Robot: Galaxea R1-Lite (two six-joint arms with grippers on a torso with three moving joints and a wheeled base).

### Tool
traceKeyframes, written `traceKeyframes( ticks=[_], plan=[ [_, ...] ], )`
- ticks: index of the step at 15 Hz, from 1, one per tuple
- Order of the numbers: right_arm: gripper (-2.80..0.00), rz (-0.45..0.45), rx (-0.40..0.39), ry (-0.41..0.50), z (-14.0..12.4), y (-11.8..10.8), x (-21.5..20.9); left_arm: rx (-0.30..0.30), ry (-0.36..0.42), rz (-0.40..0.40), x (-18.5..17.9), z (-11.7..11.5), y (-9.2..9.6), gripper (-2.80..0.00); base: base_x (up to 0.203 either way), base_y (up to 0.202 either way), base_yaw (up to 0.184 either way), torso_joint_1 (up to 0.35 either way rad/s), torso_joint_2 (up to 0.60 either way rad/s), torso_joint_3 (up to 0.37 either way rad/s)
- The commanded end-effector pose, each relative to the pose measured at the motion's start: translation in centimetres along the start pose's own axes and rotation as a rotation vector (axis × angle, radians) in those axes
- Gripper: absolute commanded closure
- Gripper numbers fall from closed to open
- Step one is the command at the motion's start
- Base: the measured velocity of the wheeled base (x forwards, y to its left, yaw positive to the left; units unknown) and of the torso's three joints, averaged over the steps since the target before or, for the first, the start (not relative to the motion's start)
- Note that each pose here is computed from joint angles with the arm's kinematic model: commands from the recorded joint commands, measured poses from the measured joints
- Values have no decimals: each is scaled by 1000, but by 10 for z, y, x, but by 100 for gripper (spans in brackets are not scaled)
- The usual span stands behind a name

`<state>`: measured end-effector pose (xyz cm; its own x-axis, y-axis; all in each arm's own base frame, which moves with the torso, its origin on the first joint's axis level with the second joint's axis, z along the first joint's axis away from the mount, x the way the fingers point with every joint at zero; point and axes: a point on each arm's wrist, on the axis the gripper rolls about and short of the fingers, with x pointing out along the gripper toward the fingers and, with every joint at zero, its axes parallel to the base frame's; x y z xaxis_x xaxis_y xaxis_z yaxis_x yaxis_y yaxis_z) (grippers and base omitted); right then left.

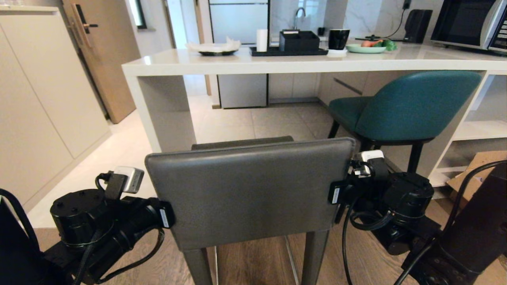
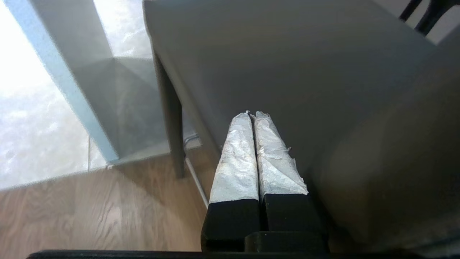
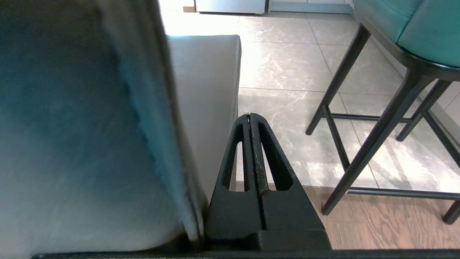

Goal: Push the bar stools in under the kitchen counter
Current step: Push the gray chair back under the dining table

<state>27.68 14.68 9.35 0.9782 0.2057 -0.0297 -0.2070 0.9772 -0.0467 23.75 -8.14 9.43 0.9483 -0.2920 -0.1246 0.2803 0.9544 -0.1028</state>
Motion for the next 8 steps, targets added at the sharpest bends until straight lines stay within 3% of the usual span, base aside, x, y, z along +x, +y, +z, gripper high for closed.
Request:
traceKeyframes(
  ticks=[1,6,8],
  plan=[
    [0,3,-1,-1,-2,2,2,0,3,-1,17,-5,-2,0,0,0,0,0,0,0],
    [0,5,-3,2,-5,3,5,-5,-101,-2,47,11,-2,0,0,0,0,0,0,0],
    [0,4,-3,3,-6,3,7,-5,-95,0,46,10,-2,0,0,0,0,0,0,0]
  ],
)
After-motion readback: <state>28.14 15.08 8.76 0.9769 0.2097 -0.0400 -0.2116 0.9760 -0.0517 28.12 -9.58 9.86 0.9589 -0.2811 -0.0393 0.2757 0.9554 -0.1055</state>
